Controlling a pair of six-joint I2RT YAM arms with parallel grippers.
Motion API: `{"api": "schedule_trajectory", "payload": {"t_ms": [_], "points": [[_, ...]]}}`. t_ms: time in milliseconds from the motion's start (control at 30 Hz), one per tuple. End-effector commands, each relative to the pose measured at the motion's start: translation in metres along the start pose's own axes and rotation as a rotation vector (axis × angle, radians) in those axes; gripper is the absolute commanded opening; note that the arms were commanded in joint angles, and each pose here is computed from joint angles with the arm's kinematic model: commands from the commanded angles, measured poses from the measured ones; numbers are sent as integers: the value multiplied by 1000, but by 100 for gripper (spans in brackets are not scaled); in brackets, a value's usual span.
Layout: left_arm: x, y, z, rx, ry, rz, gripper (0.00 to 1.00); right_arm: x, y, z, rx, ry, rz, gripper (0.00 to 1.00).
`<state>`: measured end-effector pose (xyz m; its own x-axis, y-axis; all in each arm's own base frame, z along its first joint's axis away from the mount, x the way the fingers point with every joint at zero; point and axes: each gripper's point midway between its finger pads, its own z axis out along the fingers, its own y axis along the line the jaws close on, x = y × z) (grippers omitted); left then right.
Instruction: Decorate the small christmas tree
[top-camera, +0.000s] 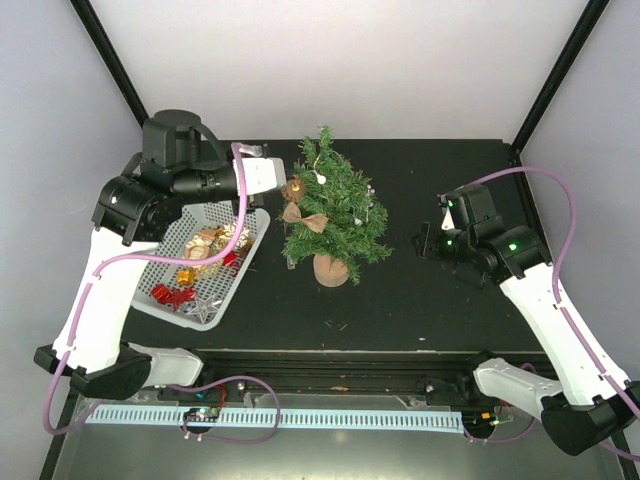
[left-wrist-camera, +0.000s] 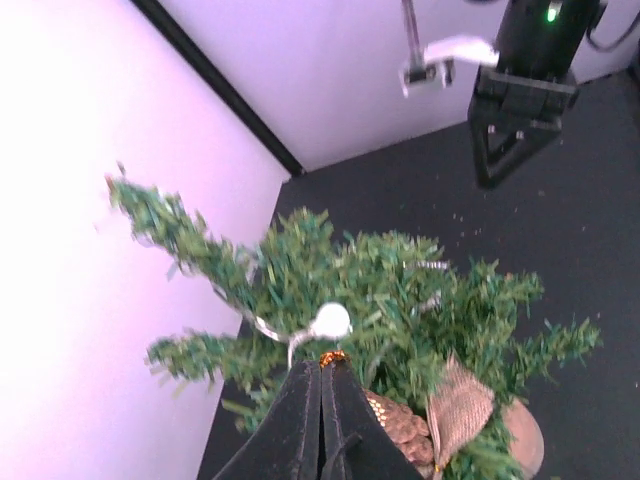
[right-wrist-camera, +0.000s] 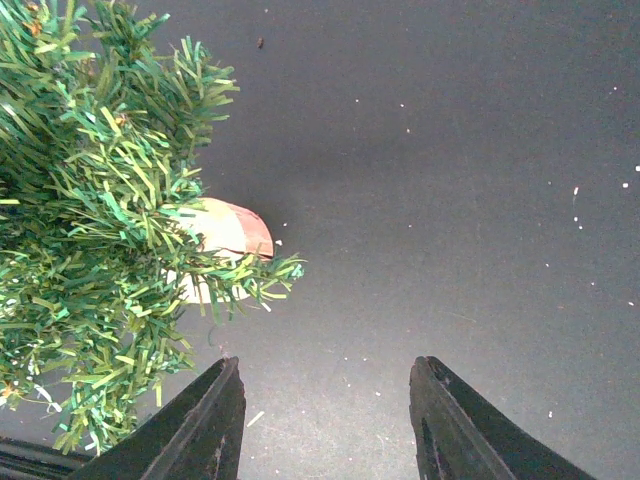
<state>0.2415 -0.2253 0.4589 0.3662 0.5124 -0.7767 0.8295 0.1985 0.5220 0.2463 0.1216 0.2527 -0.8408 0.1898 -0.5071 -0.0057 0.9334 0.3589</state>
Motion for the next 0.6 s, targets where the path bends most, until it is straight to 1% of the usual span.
{"api": "schedule_trajectory", "payload": {"t_ms": [0,233,567], "points": [[-33,4,3,39,-103,-3,2,-4,-2,-1,-1,-35,10,47],[-44,6,16,61,-130,17,2,-3,-3,0,-1,-36,13,47],[-42,3,44,96,-121,14,2,-3,-3,5,-3,-39,15,47]]}}
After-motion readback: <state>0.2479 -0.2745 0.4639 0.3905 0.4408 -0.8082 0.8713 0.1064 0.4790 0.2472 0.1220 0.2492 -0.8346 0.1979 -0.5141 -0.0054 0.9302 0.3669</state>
